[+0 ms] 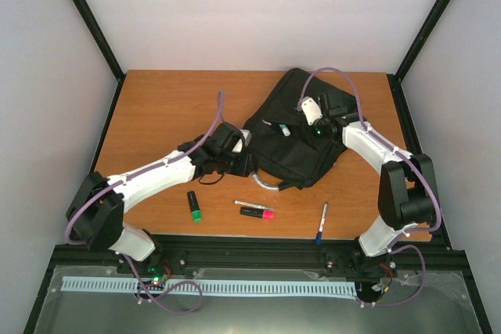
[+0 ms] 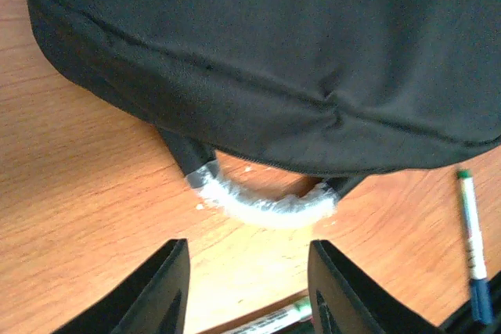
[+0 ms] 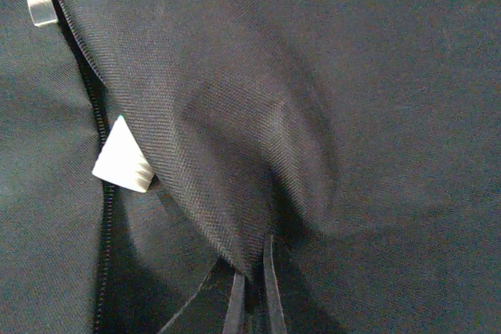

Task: Pack the student bag
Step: Place the stationery in the student bag.

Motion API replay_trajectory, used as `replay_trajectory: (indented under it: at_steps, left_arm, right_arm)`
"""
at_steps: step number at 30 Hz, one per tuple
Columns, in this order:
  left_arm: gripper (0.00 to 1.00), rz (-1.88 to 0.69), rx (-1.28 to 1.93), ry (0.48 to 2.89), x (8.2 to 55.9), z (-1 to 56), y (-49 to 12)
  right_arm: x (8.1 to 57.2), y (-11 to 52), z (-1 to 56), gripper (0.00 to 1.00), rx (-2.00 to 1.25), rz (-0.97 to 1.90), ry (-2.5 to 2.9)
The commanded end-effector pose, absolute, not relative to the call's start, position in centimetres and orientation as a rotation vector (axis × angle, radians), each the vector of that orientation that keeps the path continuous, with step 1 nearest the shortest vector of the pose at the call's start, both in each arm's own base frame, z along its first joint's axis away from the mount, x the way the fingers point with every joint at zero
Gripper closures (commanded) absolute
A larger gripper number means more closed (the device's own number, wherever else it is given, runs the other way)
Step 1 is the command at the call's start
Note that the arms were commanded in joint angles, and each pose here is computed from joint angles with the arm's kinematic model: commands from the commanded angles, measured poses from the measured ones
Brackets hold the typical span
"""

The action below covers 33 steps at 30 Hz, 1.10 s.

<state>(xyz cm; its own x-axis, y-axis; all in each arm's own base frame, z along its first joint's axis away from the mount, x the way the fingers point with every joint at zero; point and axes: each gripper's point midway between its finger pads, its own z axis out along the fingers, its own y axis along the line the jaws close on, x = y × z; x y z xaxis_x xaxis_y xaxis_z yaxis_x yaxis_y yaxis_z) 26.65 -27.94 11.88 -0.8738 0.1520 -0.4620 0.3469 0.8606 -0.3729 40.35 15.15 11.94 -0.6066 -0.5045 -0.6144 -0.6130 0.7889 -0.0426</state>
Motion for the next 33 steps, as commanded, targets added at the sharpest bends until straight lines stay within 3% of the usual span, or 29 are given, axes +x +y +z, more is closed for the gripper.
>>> replay_trajectory:
  at_steps: [1,4,6,12,23,28,33]
  left_arm:
    - [0.61,-0.709,0.365,2.486,27.9,15.7,-29.3]
    - [0.90,-0.657,0.286,2.493,30.7,15.6,-30.0]
    - [0.99,-0.653,0.264,2.489,32.7,15.5,-31.2]
    - [0.99,-0.746,0.216,2.435,37.0,15.7,-34.6]
    - [0.99,-0.928,0.171,2.455,40.3,12.7,-40.2]
    - [0.98,-1.149,0.257,2.208,39.7,17.7,-42.8]
    - [0.95,-1.050,0.301,2.135,38.4,20.7,-41.1]
  right_arm:
    - [39.0,16.3,13.3,0.97,-0.847,0.333,2.309]
    - [38.7,16.6,13.4,0.97,-0.859,0.363,2.304]
    - [38.6,16.8,13.6,0.97,-0.867,0.379,2.300]
    - [38.2,17.0,14.6,0.97,-0.871,0.400,2.267]
    - [37.6,17.6,16.6,0.97,-0.887,0.441,2.196]
    - [37.5,17.6,16.2,0.97,-0.884,0.446,2.208]
    - [37.6,17.6,16.0,0.97,-0.886,0.439,2.211]
